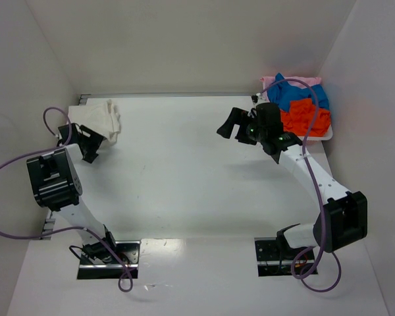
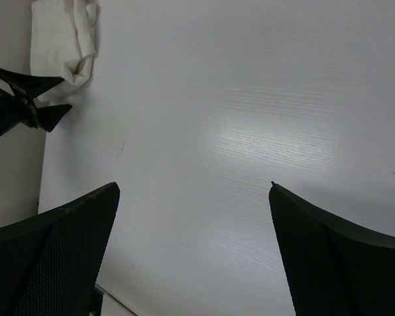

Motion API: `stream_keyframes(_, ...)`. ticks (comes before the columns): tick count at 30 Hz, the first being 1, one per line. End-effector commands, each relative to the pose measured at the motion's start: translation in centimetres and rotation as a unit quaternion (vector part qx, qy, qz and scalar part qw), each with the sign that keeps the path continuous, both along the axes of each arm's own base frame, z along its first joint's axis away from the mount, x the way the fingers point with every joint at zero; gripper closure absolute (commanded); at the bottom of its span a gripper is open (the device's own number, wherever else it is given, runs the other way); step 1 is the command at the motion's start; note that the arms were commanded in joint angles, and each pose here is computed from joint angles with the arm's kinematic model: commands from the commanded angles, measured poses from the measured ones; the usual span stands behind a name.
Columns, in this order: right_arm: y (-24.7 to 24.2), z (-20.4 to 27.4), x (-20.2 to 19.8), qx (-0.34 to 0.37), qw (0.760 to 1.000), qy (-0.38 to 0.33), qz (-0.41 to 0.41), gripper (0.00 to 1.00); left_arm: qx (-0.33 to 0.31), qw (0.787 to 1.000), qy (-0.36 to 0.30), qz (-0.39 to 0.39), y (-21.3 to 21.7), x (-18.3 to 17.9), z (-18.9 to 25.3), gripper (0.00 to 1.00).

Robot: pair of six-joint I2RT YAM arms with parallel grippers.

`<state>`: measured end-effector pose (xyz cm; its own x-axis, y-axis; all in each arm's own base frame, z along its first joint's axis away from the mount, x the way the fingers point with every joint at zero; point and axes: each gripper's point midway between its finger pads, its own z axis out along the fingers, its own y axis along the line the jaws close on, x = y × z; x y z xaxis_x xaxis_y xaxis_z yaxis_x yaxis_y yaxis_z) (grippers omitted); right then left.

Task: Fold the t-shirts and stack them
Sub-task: Put the neatly folded tshirt into the corner of the board with the left arm

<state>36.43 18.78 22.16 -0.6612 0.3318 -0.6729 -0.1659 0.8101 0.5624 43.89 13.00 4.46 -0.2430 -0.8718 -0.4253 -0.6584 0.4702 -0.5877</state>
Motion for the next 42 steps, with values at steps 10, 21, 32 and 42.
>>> stream_keyframes(10,0.3,1.8,0.3,0.022,0.999,-0.026,0.001,0.0,0.087,0.989,-0.115,-0.014,1.0,0.3,10.7,0.07)
stream_keyframes(21,-0.1,2.2,0.2,0.015,0.999,-0.034,-0.005,0.09,0.043,0.992,-0.122,-0.013,1.5,5.1,5.8,0.78)
stream_keyframes(32,-0.6,1.1,-0.2,0.007,1.0,-0.023,-0.013,0.14,0.047,0.991,-0.062,-0.107,-3.8,5.4,1.3,0.85)
stream_keyframes(42,-2.0,0.9,0.7,-0.021,0.998,-0.014,-0.055,0.0,0.066,0.987,-0.003,-0.146,-7.5,3.1,0.6,0.59)
